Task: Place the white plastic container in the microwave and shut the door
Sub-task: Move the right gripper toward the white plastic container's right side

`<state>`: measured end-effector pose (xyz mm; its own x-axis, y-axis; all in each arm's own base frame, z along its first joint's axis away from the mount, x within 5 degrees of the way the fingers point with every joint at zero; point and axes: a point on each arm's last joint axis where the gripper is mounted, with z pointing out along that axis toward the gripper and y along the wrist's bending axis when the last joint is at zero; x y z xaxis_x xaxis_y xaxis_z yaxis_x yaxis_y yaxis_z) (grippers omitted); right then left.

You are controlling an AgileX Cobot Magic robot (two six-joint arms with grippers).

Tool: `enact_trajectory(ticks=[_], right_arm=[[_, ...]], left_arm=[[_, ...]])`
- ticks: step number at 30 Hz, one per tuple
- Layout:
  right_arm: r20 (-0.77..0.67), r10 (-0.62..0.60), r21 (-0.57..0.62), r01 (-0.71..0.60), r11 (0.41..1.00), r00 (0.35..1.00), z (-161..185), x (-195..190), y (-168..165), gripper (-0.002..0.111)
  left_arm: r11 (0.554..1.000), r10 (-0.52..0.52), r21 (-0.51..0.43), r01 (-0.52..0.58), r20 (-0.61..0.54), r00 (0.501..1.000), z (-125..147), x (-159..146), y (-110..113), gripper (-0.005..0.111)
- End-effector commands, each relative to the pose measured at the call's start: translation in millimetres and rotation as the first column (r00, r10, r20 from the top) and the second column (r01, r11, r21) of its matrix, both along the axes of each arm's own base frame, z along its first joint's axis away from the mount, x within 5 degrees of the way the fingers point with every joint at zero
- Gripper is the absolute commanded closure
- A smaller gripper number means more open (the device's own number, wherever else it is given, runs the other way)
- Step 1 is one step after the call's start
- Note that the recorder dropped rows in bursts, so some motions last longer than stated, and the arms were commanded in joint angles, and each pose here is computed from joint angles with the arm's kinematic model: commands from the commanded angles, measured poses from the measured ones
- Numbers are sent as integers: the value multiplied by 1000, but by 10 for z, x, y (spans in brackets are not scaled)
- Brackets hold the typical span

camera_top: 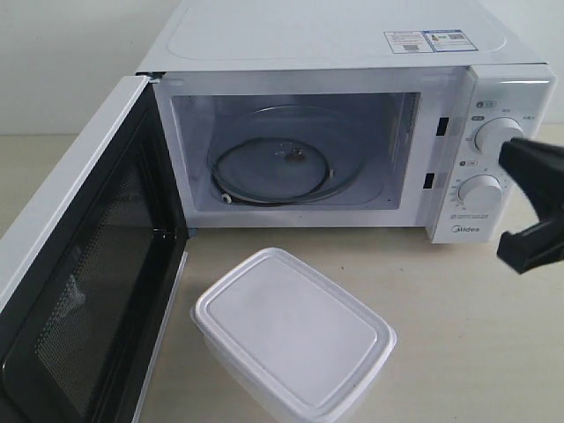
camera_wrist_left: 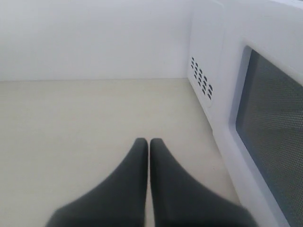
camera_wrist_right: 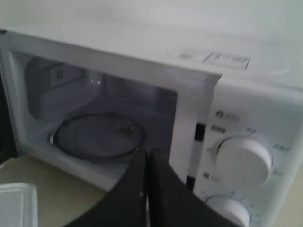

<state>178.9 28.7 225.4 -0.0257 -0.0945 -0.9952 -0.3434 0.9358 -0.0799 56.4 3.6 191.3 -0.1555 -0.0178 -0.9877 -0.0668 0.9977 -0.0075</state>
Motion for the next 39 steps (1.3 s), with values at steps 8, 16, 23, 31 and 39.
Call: enact_trajectory(ticks=[8,16,23,31,39], right_arm=[[-211,96,-14,-101,995,973,-605,19,72,108],[-205,211,5,-214,977,956,-797,74,164,108],[-302,228,-5,-240,971,926,-1025,94,173,108],[-392,271,3,-293,956,879,-1228,61,203,108],[-485,333,-46,-404,914,809,-1301,209,377,108]], left_arm=[[1000,2,10,-2,-75,997,-66,-19,3,103],[1000,6,21,-5,-77,997,-68,-20,8,103],[1000,9,14,-8,-77,997,-68,-20,9,103],[998,21,-58,-25,-72,997,-68,-20,9,103],[998,26,-51,-29,-62,998,-58,-19,15,103]])
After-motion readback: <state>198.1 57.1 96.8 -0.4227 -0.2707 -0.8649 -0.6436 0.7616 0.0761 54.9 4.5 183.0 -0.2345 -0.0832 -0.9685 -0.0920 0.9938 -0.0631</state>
